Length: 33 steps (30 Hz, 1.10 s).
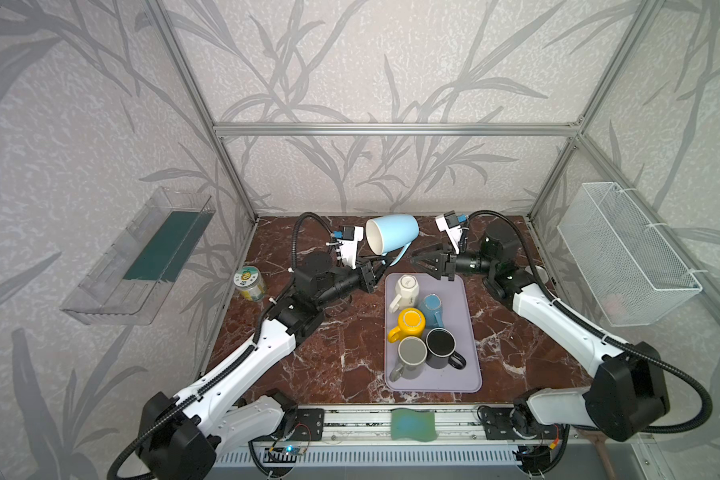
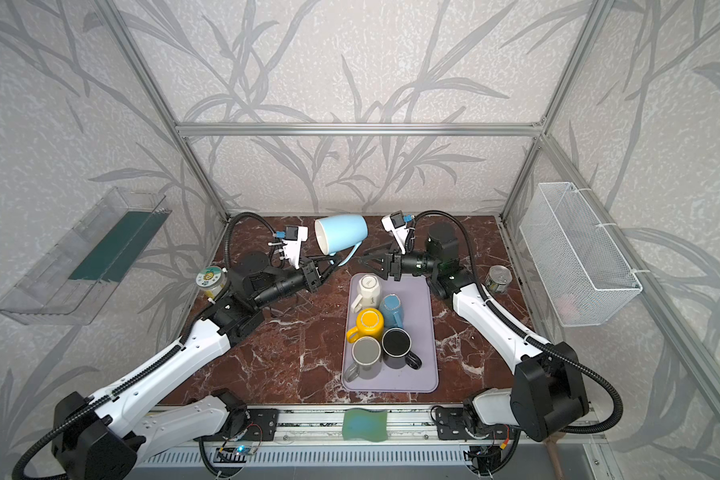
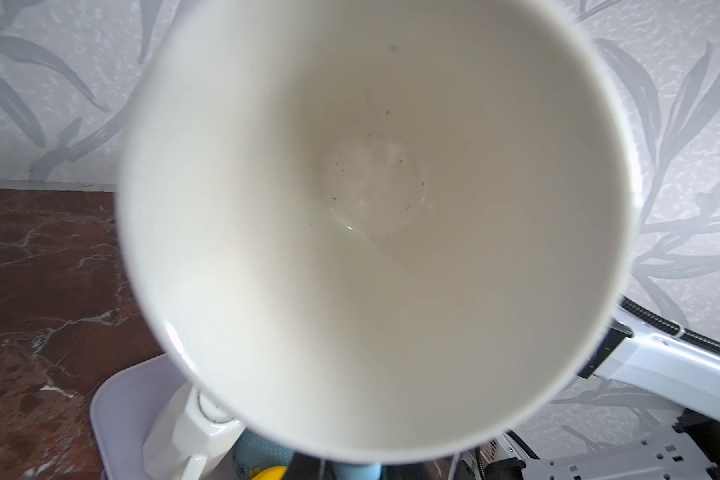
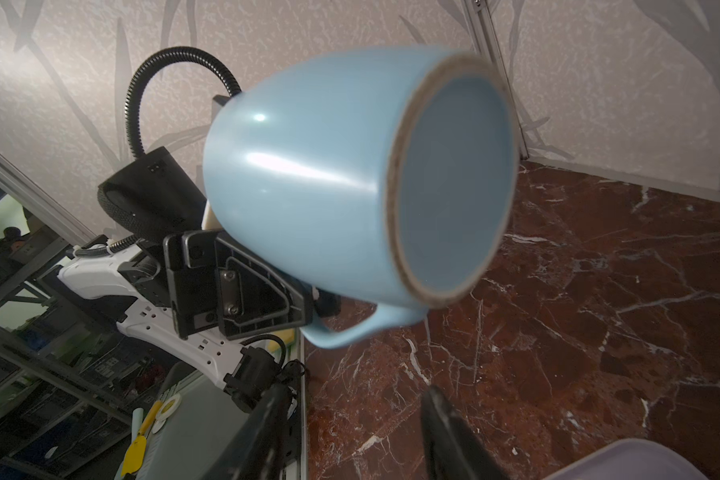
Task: Turn the mug right side up
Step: 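Open the right gripper while the left gripper carries the mug upright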
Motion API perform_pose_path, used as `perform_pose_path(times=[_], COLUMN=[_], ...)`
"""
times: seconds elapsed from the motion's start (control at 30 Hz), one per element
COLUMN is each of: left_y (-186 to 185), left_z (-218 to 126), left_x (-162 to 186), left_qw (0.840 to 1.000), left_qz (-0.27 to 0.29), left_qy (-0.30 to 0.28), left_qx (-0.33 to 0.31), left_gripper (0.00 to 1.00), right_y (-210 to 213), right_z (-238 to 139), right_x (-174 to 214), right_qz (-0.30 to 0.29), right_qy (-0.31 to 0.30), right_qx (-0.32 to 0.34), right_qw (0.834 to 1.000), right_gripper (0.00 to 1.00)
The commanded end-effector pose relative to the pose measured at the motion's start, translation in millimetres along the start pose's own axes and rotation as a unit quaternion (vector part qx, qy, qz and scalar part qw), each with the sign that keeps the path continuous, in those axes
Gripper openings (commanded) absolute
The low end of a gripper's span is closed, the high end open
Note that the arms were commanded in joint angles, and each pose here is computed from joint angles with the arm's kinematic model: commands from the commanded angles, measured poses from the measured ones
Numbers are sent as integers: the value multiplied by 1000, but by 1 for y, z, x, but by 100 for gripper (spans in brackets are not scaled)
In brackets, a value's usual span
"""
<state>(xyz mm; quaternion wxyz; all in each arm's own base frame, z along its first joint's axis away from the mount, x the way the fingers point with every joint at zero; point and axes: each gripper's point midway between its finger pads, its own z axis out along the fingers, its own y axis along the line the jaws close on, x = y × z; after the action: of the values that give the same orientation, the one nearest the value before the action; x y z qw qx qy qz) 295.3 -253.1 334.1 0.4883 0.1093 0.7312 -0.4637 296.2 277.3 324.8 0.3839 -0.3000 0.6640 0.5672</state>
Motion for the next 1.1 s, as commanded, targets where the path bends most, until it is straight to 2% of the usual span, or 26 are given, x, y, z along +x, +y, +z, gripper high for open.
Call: perform_pose_path(times=[0.0,0.3,0.67,1.07], left_y=[-7,33,106,179], left_z=[-6,-7,-16,-9], left_x=[-35,-30,-28,-15], left_qw=[998,993,971,930], left_qz=[36,42,34,50], left_qy=[-41,-7,37,120], left_qx=[-18,-111,-235,-344], left_gripper=[0,0,0,0], right_y=[1,-20,-31,-40], right_z=[-8,-20,-34,-47], right_x=[-1,12,32,54], right_qz=[-17,4,23,46], right_qy=[-9,-7,0,11], right_qx=[23,85,144,189], right_qw=[1000,996,989,981], right_gripper=[52,48,45,42])
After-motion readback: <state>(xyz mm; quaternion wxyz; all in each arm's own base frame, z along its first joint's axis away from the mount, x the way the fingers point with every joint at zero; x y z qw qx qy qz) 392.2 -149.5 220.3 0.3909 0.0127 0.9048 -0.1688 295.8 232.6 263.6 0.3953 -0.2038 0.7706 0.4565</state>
